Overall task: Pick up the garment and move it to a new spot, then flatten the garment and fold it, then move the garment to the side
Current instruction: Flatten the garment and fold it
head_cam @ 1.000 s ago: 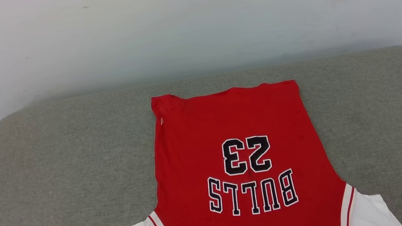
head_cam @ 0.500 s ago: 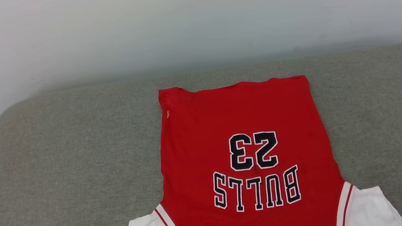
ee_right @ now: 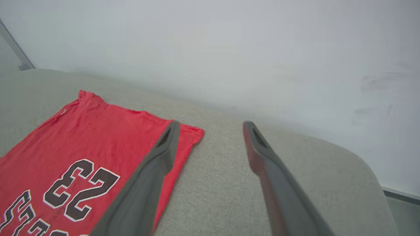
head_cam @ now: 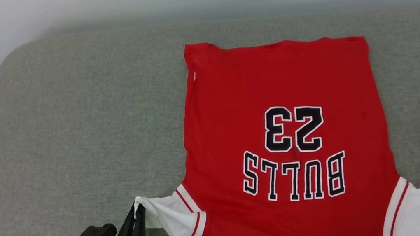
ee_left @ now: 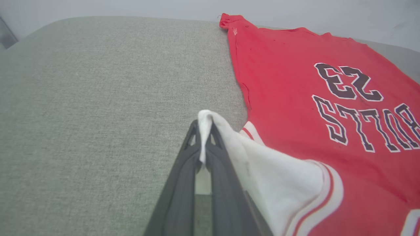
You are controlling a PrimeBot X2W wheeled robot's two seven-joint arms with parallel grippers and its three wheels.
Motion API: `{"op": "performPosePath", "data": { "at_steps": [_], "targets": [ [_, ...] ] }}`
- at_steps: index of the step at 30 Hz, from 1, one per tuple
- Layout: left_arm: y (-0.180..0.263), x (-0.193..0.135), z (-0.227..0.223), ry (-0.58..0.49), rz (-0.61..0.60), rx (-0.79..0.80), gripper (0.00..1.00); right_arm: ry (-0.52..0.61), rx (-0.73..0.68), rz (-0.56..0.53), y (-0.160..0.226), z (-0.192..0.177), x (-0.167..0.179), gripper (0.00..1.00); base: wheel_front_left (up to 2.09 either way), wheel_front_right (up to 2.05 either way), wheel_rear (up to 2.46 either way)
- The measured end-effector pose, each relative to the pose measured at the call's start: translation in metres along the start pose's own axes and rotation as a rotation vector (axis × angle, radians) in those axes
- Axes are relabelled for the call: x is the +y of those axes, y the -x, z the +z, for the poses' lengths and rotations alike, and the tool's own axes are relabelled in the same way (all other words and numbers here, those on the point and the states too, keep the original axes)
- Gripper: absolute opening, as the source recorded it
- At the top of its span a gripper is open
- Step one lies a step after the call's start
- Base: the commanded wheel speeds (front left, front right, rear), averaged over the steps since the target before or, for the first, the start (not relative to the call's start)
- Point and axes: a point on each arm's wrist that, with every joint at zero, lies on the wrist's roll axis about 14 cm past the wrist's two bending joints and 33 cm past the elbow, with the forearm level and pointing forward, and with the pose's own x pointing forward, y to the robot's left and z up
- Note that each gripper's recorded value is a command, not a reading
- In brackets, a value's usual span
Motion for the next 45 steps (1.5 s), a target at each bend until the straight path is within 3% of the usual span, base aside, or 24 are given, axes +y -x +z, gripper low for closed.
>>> {"op": "performPosePath", "data": {
  "at_steps": [4, 13, 23, 28, 34, 35, 36, 45],
  "targets": [
    [-0.011, -0.001, -0.001, 0.005, 0.008, 0.002, 0.00, -0.033, 0.164, 0.052, -0.044, -0.011, 0.012, 1.00, 0.00, 0.00, 0.00],
    [-0.038, 0.003, -0.008, -0.001, 0.026, 0.017, 0.00, -0.058, 0.654, 0.122, -0.105, -0.081, 0.028, 1.00, 0.00, 0.00, 0.00],
    [-0.058, 0.008, -0.022, -0.002, 0.058, 0.040, 0.00, -0.019, 0.841, 0.119, -0.158, -0.135, 0.037, 1.00, 0.00, 0.00, 0.00],
    [-0.063, 0.009, -0.027, -0.012, 0.063, 0.049, 0.00, -0.013, 0.910, 0.161, -0.167, -0.174, 0.057, 1.00, 0.00, 0.00, 0.00],
    [-0.066, 0.011, -0.027, -0.024, 0.060, 0.046, 0.00, -0.009, 0.960, 0.152, -0.164, -0.195, 0.053, 1.00, 0.00, 0.00, 0.00],
    [-0.067, 0.012, -0.026, -0.026, 0.062, 0.044, 0.00, -0.007, 0.957, 0.151, -0.163, -0.195, 0.052, 0.35, 0.00, 0.00, 0.00],
    [-0.067, 0.012, -0.026, -0.028, 0.064, 0.042, 0.00, -0.004, 0.951, 0.149, -0.163, -0.195, 0.051, 0.00, 0.00, 0.00, 0.00],
    [-0.063, 0.011, -0.018, -0.034, 0.059, 0.018, 0.00, -0.005, 0.838, 0.135, -0.161, -0.166, 0.045, 0.00, 0.00, 0.00, 0.00]
  ]
}}
